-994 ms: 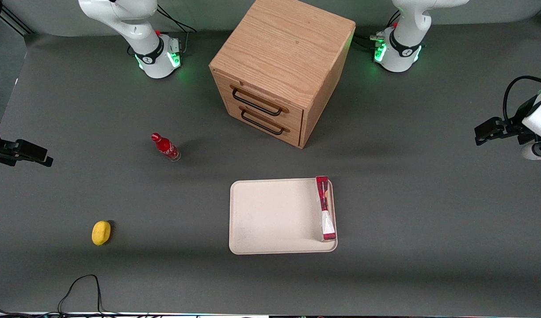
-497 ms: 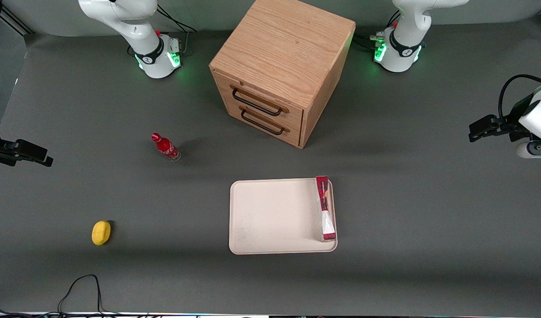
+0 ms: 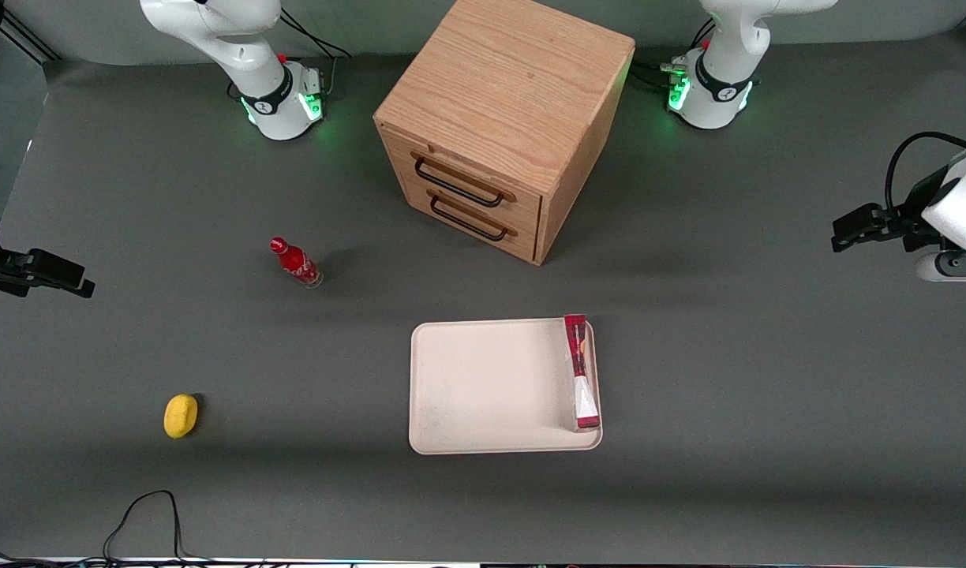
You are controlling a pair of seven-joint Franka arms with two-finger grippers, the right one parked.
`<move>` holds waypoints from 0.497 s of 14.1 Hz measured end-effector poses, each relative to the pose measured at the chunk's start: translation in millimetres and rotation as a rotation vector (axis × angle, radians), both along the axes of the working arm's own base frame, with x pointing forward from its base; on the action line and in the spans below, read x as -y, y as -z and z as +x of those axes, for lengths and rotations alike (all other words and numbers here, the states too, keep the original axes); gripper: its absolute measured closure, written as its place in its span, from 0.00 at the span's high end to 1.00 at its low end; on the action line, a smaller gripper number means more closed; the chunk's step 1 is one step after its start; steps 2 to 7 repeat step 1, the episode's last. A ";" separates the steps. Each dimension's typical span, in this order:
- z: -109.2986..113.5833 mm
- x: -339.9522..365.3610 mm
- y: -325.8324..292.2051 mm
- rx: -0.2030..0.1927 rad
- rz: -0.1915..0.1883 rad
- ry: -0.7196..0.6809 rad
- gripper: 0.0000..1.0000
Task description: Place red cookie box on tray
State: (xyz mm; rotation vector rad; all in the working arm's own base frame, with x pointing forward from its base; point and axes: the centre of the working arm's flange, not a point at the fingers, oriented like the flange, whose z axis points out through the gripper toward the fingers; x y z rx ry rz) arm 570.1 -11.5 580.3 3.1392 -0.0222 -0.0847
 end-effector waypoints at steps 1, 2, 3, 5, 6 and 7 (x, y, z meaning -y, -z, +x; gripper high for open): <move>0.0 0.0 0.0 0.000 0.000 0.000 1.00; 0.0 0.0 0.0 0.000 0.000 0.000 1.00; 0.0 0.0 0.0 0.000 0.000 0.000 1.00; 0.0 0.0 0.0 0.000 0.000 0.000 1.00; 0.0 0.0 0.0 0.000 0.000 0.000 1.00; 0.0 0.0 0.0 0.000 0.000 0.000 1.00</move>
